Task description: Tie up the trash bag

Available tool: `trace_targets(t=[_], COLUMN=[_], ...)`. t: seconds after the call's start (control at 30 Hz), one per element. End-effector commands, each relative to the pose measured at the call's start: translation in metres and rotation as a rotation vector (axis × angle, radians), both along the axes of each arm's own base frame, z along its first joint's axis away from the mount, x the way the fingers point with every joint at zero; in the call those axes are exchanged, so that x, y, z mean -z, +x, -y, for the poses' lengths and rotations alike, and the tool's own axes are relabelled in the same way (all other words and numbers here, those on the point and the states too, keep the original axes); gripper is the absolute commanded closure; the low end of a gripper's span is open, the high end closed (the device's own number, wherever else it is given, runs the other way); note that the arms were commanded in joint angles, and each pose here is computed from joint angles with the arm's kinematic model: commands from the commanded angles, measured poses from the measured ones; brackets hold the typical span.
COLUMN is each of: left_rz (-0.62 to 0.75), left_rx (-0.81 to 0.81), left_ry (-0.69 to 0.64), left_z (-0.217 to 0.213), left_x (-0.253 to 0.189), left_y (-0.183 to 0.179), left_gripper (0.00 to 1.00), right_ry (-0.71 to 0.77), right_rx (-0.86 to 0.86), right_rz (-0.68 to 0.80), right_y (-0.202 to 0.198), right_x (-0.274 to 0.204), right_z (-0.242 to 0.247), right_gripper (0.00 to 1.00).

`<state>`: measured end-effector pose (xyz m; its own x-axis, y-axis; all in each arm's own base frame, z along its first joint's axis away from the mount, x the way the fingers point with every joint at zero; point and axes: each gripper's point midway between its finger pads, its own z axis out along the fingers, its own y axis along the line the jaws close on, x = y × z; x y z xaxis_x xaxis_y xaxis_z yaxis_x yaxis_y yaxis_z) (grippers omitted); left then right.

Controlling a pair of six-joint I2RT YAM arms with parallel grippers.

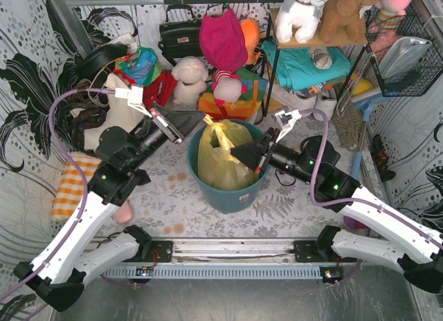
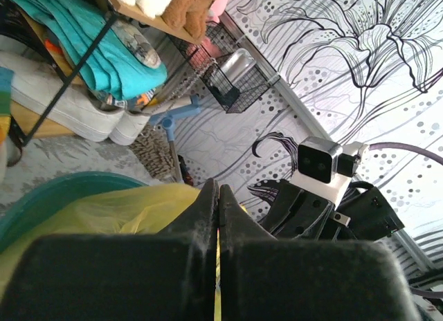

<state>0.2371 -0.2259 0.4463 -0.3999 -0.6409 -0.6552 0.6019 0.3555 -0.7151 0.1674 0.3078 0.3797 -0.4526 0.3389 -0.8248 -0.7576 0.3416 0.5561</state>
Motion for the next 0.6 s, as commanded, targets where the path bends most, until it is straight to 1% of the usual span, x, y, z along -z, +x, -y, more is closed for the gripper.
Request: trace_targets(t=[0.0,0.1,0.2,0.37,0.43,0.57], left_rz=[0.063,0.094,0.09,0.06,0.046,0.009], left_rx=[-0.101,-0.154,-0.187,-0.238,-0.265,-0.32], left_ry=[0.085,0.084,0.108,0.162,0.184,0.228], left_z=[-0.022,-0.033,-0.037,-0.038,-0.039,-0.043], left_x=[-0.017,-0.026,-0.026,-0.014,-0.007,0.01], left_y=[-0.006,-0.008,-0.002,0.015,0.022,0.037], left_gripper=[1.0,1.0,1.0,1.0,1.0,1.0], right_ry=[0.024,0.001,-0.034,-0.116,-0.165,-0.21], right_rx=[-0.039,-0.042,-0.039,-0.067,-0.079,-0.107], right_rz=[0.057,0.056,0.051,0.036,0.009,-0.032], right_y=[-0.008,-0.01,-0.013,-0.024,-0.028,-0.036], right_x=[-0.024,-0.023,-0.018,-0.008,0.002,0.015], right_z=[-0.002,0.001,0.007,0.016,0.02,0.022], right_gripper=[1.0,1.0,1.0,1.0,1.0,1.0])
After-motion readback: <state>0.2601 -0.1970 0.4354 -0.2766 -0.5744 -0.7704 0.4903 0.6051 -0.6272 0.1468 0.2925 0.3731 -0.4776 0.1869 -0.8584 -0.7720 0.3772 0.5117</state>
